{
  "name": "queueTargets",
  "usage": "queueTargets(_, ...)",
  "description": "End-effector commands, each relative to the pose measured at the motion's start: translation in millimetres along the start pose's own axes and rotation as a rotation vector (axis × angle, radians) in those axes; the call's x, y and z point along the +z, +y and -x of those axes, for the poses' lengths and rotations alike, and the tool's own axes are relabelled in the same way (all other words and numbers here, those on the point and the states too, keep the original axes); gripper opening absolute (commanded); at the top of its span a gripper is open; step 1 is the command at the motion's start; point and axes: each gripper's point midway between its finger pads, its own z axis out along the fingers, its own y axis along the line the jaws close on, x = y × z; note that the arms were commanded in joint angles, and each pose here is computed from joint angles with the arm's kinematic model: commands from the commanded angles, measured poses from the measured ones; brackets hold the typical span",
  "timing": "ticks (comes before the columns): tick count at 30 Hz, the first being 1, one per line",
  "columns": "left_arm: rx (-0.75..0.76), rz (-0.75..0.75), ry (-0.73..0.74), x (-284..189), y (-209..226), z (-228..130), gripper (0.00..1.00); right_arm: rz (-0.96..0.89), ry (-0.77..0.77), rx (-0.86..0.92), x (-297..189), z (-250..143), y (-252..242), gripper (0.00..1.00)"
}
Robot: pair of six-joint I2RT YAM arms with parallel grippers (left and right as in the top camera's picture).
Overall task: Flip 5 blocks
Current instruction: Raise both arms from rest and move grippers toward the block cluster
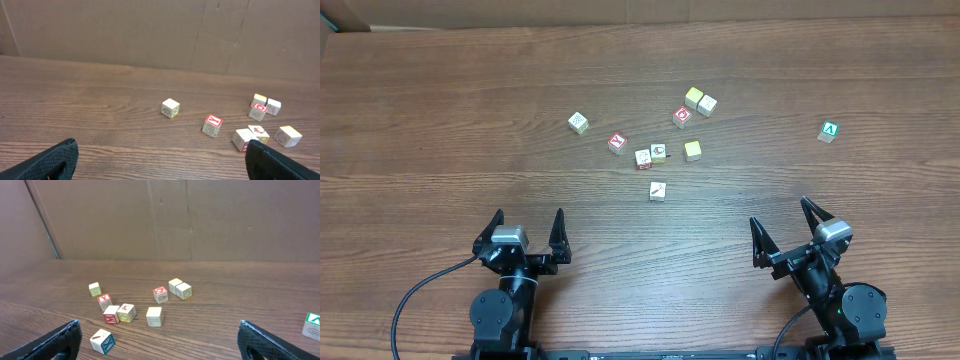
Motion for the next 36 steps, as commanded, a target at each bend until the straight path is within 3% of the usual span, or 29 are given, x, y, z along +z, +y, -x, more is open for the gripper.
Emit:
queueTargets(1,-0.109,-0.049,0.345,26,-24,44,1.0,0.284,0.424,0.376,45,57,60,1.0)
queueTargets(6,-0.129,0.003,0.691,57,-27,55,1.0,0.348,0.791,0.401,85,52,79,1.0)
queueTargets(12,-0.143,0.063,0.99,84,-27,61,1.0,0.26,1.195,0.324,112,15,101,1.0)
queueTargets(24,-0.133,0.058,1.023,92,-28,59,1.0,0.242,1.268,0.336,110,5,104,1.0)
queueTargets(29,-0.105,0.035,1.029,89,-33,59,1.0,0.105,1.339,0.329,90,-1,88,1.0)
queueTargets(36,-0.042,-0.042,0.901,73,-62,95,1.0,0.022,1.123,0.293,69,62,79,1.0)
